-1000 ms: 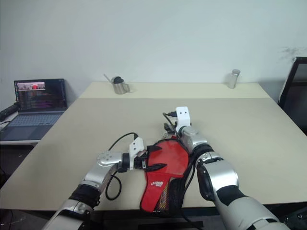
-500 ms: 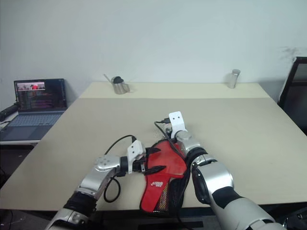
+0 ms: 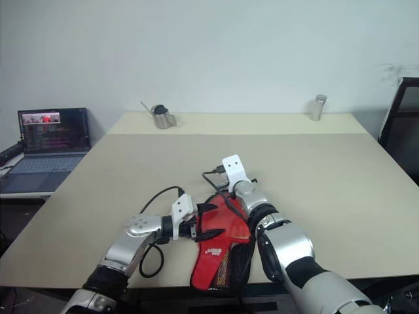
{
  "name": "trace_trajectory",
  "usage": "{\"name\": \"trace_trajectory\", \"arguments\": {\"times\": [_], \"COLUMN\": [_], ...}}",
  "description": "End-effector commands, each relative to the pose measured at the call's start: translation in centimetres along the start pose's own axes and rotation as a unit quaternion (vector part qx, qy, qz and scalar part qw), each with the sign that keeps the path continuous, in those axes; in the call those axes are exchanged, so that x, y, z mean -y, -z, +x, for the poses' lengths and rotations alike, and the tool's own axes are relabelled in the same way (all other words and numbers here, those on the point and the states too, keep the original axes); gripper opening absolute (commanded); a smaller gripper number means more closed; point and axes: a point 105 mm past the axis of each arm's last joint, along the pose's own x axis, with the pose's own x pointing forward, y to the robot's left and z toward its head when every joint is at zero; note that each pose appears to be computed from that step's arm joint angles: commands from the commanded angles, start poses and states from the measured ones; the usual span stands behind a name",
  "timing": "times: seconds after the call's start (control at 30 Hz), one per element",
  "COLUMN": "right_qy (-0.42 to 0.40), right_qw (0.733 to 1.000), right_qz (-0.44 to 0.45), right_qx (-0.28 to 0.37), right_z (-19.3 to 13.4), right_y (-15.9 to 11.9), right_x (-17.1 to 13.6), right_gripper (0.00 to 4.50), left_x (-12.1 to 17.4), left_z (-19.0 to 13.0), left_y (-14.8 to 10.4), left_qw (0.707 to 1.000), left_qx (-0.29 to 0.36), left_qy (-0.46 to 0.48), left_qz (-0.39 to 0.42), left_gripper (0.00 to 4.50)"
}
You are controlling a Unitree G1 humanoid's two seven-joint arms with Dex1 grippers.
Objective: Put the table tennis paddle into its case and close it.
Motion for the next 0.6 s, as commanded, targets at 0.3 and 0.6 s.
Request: {"name": "trace_trajectory", "arguments": {"times": [0.3,0.6], "right_qy": [0.039,0.055], "right_qw": [0.997,0.997], "right_qz": [-0.013,-0.022], "right_qx": [0.061,0.056], "right_z": [-0.6,-1.3], "right_y": [-2.3,0.2], "right_x": [4.6,6.4], "right_gripper": [0.03,0.03], "left_x": [0.9,0.8], "left_z": [0.6,0.8], "left_y": [4.6,5.4], "left_qw": [0.996,0.995], "left_qx": [-0.067,-0.074], "left_qy": [0.013,0.018], "left_qz": [-0.056,-0.066], "left_gripper": [4.23,4.23]}}
